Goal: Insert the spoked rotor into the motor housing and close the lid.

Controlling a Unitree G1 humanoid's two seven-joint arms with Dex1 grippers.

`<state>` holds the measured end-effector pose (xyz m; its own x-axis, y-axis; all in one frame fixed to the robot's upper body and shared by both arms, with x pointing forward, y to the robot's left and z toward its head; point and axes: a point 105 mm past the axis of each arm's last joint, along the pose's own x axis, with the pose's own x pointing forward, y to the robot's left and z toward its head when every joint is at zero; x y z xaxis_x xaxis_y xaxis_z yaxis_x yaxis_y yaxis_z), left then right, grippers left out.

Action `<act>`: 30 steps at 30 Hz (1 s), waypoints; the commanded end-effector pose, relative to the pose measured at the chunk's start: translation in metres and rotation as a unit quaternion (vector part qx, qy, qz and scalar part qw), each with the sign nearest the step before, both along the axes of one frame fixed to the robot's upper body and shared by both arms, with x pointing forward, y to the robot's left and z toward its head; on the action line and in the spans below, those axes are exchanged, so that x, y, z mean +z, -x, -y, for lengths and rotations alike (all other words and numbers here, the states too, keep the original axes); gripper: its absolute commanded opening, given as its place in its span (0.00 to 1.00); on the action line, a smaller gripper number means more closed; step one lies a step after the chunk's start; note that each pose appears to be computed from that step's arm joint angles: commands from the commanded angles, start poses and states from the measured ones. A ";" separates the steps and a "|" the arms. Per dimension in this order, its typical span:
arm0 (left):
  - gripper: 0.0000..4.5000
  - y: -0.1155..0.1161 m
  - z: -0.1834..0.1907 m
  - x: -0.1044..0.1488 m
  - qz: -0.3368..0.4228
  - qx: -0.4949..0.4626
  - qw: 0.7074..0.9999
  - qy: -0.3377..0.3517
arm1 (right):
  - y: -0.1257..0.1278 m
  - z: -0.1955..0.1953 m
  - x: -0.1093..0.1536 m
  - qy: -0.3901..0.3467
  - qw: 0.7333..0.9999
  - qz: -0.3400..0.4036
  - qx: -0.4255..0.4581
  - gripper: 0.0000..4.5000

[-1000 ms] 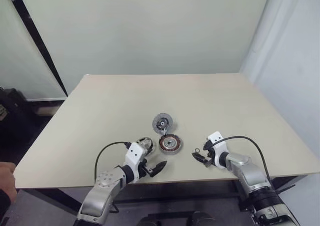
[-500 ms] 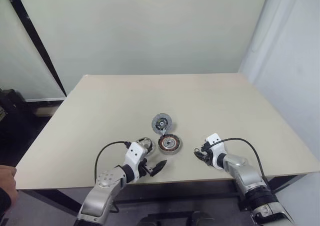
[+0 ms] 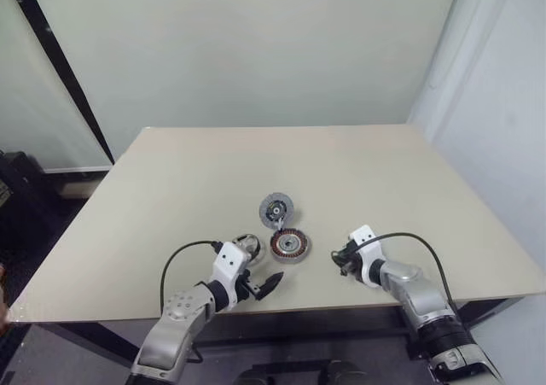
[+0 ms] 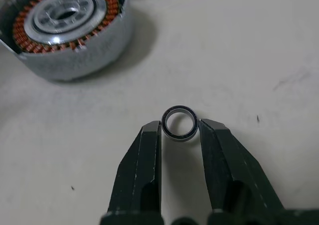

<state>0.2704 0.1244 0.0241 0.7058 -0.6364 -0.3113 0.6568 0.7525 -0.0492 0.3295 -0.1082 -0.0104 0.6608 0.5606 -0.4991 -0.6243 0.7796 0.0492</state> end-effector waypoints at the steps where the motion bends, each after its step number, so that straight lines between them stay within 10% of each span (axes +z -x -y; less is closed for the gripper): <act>1: 1.00 -0.006 -0.010 0.012 0.028 0.015 0.999 -0.002 | -0.015 -0.013 0.037 -0.021 0.998 0.056 0.019 0.18; 30: 1.00 -0.007 -0.038 0.027 0.048 0.052 0.997 -0.013 | -0.036 -0.102 0.049 -0.003 0.990 0.031 0.140 0.18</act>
<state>0.2738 0.1625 0.0320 0.7733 -0.5486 -0.3180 0.5802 0.8145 0.0056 0.3573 -0.0120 0.0227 0.4921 0.7148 -0.4969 -0.8064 0.5893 0.0491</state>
